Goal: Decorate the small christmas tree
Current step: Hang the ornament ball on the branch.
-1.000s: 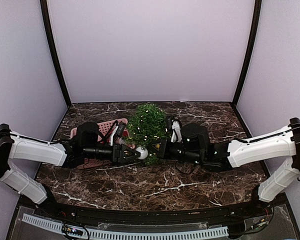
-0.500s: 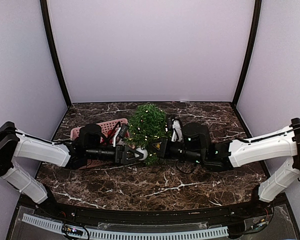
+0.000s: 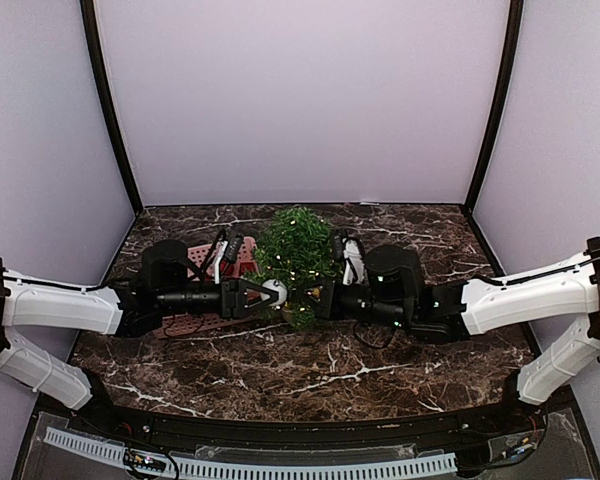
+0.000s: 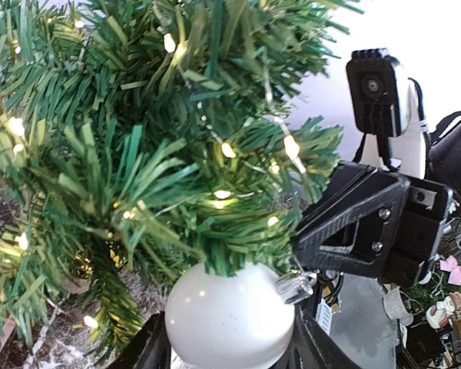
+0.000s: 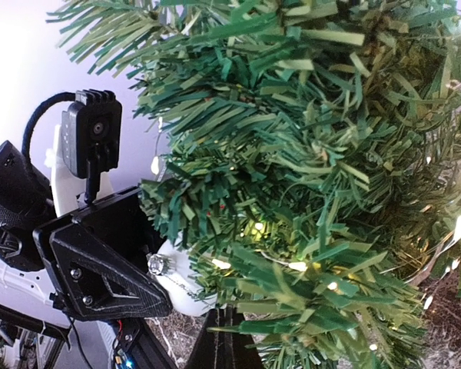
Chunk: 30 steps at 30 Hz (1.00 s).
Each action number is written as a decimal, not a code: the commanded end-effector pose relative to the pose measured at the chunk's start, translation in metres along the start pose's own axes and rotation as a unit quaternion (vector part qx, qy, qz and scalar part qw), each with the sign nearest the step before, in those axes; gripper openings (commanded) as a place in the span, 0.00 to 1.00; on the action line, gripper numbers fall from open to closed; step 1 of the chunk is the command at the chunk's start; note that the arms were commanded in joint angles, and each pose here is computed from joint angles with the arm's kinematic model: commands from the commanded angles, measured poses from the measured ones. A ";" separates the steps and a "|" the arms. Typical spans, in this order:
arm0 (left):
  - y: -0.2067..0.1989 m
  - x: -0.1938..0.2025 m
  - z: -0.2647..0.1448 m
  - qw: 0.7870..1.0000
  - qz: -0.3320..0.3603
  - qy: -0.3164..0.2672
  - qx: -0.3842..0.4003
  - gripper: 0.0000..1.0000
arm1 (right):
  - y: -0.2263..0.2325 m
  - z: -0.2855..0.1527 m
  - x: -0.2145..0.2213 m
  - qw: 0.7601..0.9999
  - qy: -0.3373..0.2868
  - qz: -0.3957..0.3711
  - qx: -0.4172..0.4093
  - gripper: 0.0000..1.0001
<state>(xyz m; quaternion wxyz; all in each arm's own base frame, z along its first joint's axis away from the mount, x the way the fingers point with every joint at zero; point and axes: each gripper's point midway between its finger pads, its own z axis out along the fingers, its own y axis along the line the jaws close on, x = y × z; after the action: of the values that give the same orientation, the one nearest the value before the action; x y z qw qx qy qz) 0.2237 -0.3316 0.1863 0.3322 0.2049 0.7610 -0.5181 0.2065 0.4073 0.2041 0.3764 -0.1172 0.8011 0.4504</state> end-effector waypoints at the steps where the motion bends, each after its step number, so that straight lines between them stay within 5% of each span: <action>1: 0.010 0.011 -0.002 1.000 0.007 0.015 -0.025 0.49 | 0.000 -0.003 -0.011 1.000 -0.019 0.000 0.021 0.00; 30: 0.023 0.023 -0.010 0.992 0.051 0.070 -0.087 0.49 | 0.023 -0.008 -0.002 0.998 0.023 -0.038 -0.032 0.00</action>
<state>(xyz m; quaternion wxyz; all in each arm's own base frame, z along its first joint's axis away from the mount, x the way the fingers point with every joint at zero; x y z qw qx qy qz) 0.2227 -0.3255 0.1551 0.3086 0.2283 0.8025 -0.4568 0.2001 0.4060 0.2002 0.3688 -0.1407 0.8075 0.4383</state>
